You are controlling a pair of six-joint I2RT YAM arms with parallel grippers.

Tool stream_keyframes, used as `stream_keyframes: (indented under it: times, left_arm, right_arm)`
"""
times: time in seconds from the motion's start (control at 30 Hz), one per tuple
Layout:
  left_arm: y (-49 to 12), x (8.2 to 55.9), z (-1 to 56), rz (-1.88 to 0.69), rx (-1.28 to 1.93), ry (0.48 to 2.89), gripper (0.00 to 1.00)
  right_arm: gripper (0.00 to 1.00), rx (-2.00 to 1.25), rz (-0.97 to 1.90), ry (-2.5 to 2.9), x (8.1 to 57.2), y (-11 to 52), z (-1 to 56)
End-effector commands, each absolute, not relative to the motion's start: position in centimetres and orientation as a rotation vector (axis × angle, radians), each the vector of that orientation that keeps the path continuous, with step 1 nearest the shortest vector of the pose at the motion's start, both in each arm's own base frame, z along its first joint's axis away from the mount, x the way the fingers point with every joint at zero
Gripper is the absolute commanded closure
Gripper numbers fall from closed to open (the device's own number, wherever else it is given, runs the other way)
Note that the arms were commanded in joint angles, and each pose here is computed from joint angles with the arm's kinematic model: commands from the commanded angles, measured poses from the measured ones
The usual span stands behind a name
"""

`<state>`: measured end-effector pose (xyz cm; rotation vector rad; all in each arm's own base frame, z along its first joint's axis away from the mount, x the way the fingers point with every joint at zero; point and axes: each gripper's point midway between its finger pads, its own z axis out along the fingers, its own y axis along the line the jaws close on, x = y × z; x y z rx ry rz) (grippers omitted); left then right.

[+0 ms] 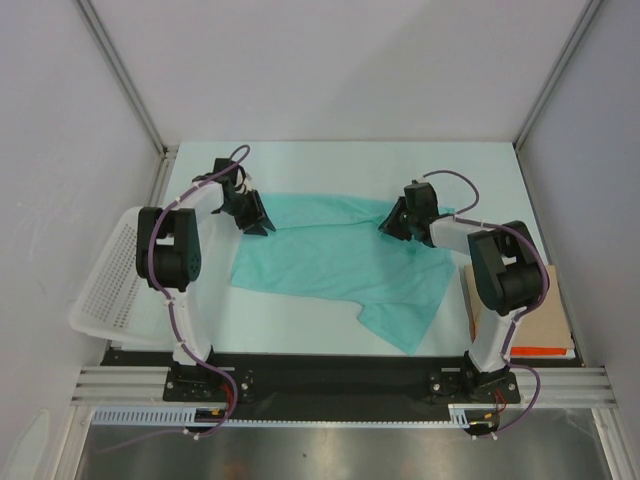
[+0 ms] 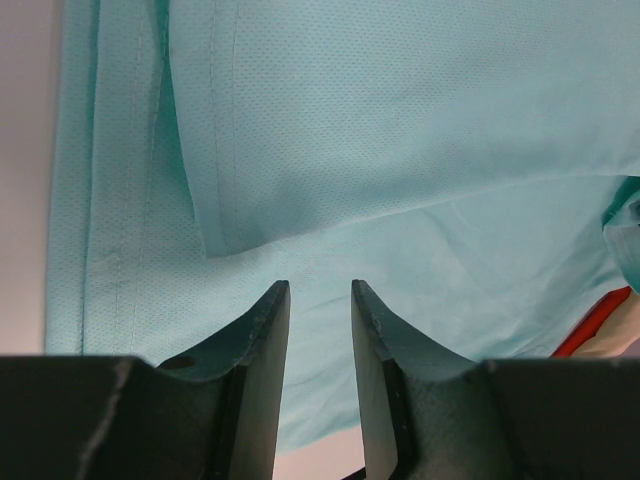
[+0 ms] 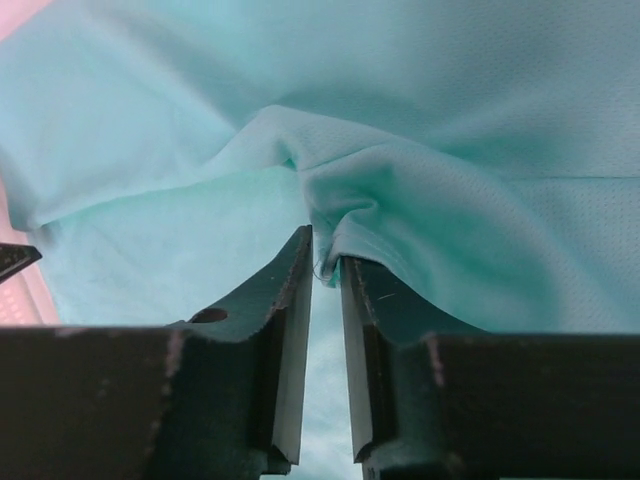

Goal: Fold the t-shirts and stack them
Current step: Fold the tshirt

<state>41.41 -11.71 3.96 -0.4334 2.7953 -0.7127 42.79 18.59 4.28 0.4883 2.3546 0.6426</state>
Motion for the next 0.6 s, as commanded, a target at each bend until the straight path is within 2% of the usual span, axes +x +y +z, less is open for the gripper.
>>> stream_keyframes:
  times: [0.0, 0.07, 0.17, 0.57]
  left_arm:
    - [-11.5, 42.6, 6.6, -0.721, -0.404, 2.715, 0.64]
    - [-11.3, 42.5, 6.6, -0.709, -0.402, 2.715, 0.64]
    - [-11.0, 42.5, 6.6, -0.698, -0.407, 2.714, 0.64]
    - [-10.3, 43.0, 6.1, -0.686, -0.433, 2.723, 0.64]
  right_arm:
    - [0.79, 0.52, 0.623, 2.351, 43.7, 18.6, 4.6]
    - [0.85, 0.52, 0.611, 2.365, 43.4, 18.5, 4.4]
    - [1.0, 0.547, 0.592, 2.435, 42.5, 18.5, 4.3]
    - [0.98, 0.63, 0.738, 2.766, 36.6, 20.8, 5.5]
